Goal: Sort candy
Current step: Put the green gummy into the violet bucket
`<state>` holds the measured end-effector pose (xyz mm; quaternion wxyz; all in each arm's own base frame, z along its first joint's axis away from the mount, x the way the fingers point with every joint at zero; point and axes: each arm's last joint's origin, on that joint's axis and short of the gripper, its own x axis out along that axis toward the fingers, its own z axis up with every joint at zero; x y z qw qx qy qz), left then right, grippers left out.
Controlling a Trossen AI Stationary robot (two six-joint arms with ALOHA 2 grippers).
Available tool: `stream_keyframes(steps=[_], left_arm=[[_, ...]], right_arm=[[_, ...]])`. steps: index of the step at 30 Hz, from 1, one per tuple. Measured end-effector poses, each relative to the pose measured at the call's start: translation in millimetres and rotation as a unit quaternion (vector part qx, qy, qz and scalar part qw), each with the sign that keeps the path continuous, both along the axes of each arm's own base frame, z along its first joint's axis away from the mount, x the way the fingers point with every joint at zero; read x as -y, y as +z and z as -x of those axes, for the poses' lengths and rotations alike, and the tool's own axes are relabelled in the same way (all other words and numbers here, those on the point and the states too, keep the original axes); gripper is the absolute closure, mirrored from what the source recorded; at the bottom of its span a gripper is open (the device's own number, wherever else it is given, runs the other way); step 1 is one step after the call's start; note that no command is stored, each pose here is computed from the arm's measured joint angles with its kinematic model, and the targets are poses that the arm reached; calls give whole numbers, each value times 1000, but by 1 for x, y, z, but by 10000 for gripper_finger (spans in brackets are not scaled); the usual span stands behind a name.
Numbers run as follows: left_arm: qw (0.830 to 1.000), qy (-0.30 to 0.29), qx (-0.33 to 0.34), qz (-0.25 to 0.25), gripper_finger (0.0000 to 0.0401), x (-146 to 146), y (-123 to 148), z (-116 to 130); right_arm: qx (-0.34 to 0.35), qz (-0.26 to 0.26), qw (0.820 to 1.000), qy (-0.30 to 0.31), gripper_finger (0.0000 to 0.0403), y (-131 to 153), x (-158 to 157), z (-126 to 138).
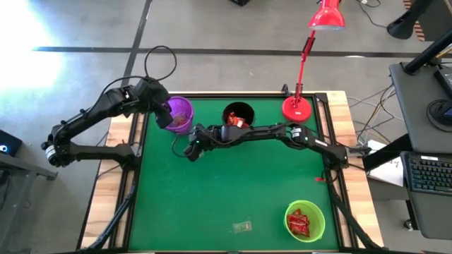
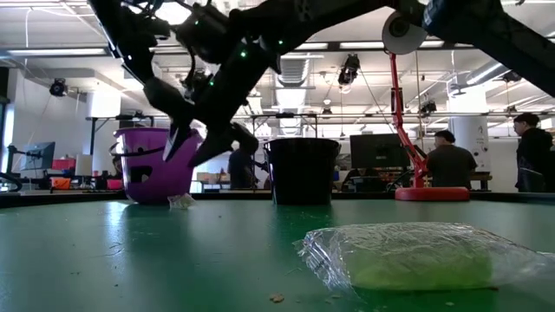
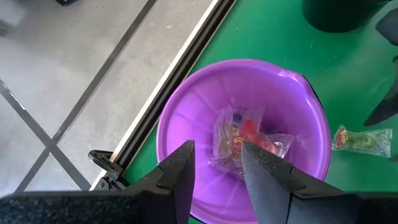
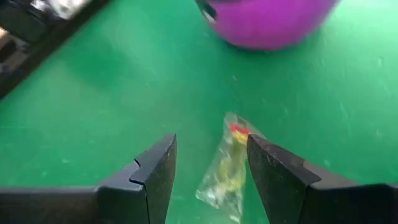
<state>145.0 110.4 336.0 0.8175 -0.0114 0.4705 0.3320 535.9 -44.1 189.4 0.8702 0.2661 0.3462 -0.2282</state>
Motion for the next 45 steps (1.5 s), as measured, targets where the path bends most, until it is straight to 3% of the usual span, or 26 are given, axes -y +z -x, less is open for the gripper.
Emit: stream_keyframes(steps=[16,23,32,45], left_arm=[[1000,-1,-1,0,287,0,0,0],[1000,-1,-1,0,287,0,0,0],[1000,-1,-1,0,287,0,0,0],[1000,-1,-1,0,287,0,0,0]], right_arm=[[-53,-50,996,-49,218,-34,1,2],[-50,-47,997,-46,218,-34,1,2],[-54,-64,996,-34,262,-38,0,3],[-39,-78,996,-27,272,-54,1,4]])
